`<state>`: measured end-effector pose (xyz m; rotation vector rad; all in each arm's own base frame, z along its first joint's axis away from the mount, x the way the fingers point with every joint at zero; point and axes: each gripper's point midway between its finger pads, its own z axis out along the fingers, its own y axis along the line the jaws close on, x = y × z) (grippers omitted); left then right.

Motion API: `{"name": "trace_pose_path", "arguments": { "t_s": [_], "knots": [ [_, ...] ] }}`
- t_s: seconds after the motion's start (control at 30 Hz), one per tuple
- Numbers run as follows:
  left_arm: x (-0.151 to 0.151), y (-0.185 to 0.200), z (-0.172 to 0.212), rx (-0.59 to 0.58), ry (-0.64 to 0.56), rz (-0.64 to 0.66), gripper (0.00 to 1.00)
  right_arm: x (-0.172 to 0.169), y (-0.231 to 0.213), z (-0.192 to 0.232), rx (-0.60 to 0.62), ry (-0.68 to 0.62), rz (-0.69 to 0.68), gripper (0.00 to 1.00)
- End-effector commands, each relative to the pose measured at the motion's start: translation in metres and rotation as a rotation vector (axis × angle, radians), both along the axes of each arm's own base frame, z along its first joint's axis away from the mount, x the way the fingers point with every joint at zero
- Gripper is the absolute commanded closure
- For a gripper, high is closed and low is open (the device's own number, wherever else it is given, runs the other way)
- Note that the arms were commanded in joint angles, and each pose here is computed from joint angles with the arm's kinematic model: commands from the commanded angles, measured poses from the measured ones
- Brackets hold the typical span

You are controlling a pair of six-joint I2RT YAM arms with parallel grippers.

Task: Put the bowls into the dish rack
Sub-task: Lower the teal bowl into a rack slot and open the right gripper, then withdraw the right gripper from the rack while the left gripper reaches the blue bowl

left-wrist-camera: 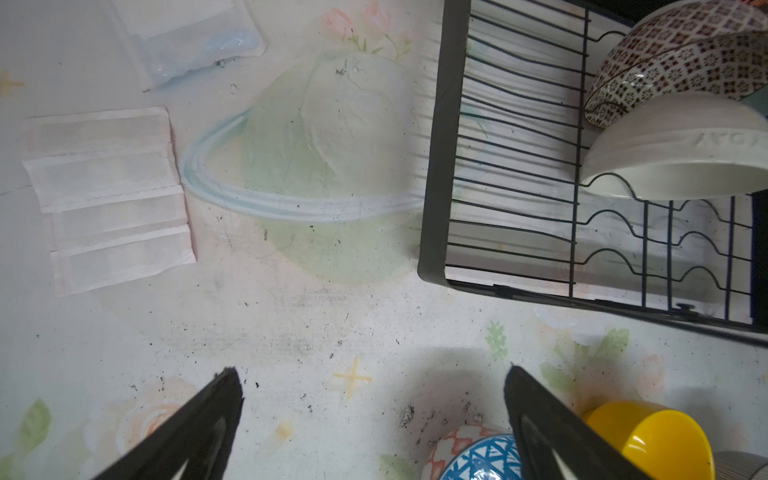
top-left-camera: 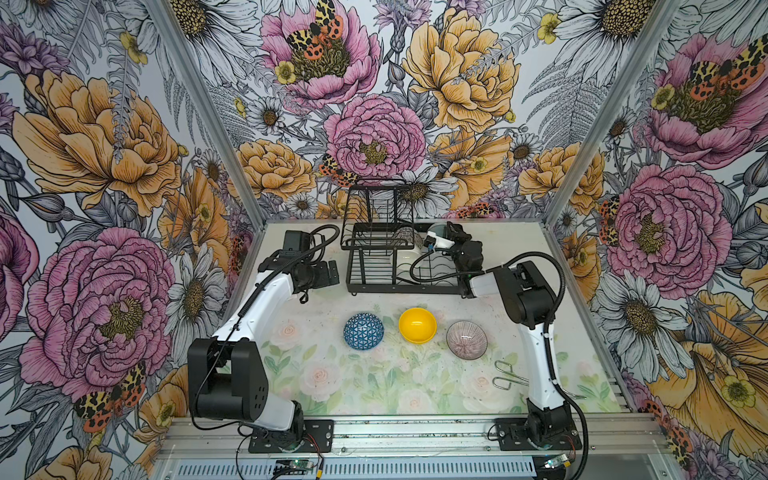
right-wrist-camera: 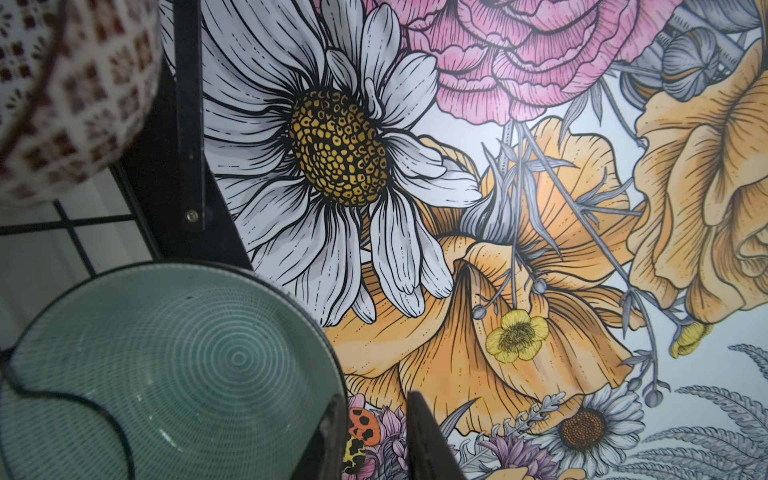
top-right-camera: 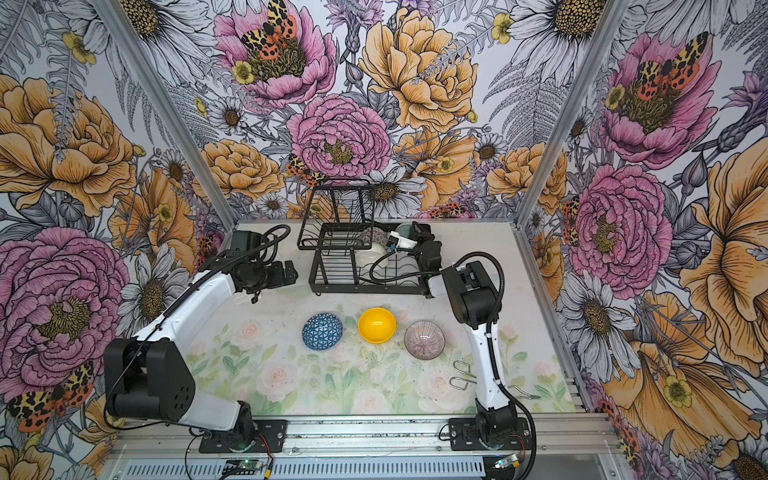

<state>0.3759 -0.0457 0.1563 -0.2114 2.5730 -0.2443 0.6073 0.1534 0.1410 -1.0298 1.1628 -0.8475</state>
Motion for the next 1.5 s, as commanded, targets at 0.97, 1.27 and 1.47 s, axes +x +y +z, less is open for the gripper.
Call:
{"name": "trace_pose_path", "arguments": {
  "t_s": [0.97, 1.27, 1.47],
  "knots": [
    [-0.020, -0.017, 0.000, -0.016, -0.028, -0.023, 0.01, -0.058, -0.020, 0.116, 0.252, -0.102, -0.064, 0.01],
    [-0.025, -0.030, -0.001, -0.024, -0.021, -0.043, 0.01, -0.087, -0.044, 0.175, 0.566, -0.011, -0.195, 0.01],
    [-0.032, -0.037, -0.009, -0.029, 0.000, -0.043, 0.01, -0.126, -0.054, 0.184, 0.749, 0.138, -0.280, 0.01]
  ]
}}
